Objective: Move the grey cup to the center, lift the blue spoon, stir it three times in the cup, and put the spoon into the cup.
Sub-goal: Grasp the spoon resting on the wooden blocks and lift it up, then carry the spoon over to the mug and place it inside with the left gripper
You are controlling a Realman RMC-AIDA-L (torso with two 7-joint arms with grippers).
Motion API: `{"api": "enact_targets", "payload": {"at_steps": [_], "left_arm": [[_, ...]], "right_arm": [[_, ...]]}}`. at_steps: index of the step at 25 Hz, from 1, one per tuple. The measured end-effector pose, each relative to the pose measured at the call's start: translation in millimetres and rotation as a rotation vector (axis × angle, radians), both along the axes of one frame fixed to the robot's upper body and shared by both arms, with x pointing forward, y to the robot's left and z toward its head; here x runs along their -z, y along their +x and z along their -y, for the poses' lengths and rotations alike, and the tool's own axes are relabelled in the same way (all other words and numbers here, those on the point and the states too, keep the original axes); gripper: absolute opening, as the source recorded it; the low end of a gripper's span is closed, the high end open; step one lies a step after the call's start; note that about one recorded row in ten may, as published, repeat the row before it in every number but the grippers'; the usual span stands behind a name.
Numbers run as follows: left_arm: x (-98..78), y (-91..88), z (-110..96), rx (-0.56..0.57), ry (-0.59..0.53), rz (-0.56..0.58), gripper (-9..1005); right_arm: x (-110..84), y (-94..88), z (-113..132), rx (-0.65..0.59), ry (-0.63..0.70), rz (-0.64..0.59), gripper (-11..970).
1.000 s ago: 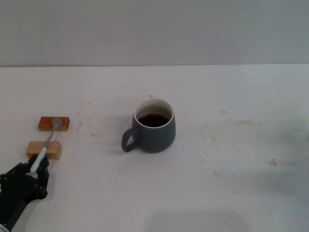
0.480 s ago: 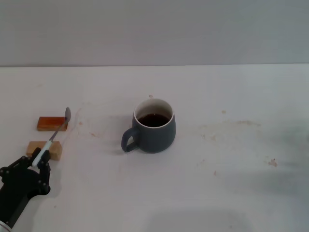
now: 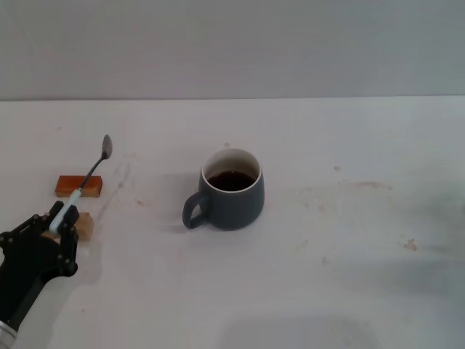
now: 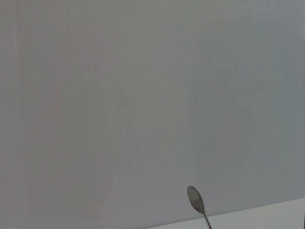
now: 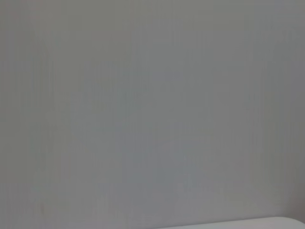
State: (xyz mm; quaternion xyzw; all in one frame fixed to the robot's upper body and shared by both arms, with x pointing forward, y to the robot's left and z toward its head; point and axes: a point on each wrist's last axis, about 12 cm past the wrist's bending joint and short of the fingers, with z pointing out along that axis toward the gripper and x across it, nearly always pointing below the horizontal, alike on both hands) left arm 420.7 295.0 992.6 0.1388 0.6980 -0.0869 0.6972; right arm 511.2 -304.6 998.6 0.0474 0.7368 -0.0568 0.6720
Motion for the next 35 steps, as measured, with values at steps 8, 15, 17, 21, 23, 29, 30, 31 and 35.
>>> {"api": "enact_targets", "payload": {"at_steps": [8, 15, 17, 21, 23, 29, 30, 31, 35], "left_arm": [[-26.9, 28.3, 4.9, 0.045, 0.032, -0.035, 138], [-64.9, 41.3, 3.3, 0.061, 0.085, -0.033, 138], [-76.1, 44.4, 5.0, 0.066, 0.097, -0.027, 138], [-89.7, 49.5, 9.9, 0.069, 0.126, -0.054, 138], [-102.4, 54.3, 20.7, 0.071, 0.201, -0.087, 138], [-126.1, 57.7, 34.5, 0.09, 0.261, -0.114, 138], [-131.5, 57.8, 36.0, 0.091, 0.271, -0.114, 138], [-135.9, 57.9, 36.8, 0.091, 0.285, -0.115, 138], [-156.6, 56.0, 47.8, 0.101, 0.382, -0.128, 137]], "right_arm": [[-0.5, -0.6, -2.0, -0.001, 0.013, 0.005, -1], [-0.5, -0.9, -1.8, 0.0, 0.015, 0.005, -1], [-0.3, -1.4, -1.3, 0.004, 0.017, 0.004, -1], [0.7, -3.6, 0.8, 0.014, 0.018, 0.002, -1], [1.1, -6.1, 2.5, 0.024, 0.019, 0.006, -1], [2.7, -9.9, 4.7, 0.034, 0.02, 0.003, -1], [2.7, -9.9, 4.7, 0.034, 0.02, 0.003, -1], [2.7, -10.1, 4.7, 0.035, 0.02, 0.003, -1], [3.3, -12.1, 5.6, 0.039, 0.02, 0.004, -1]]}}
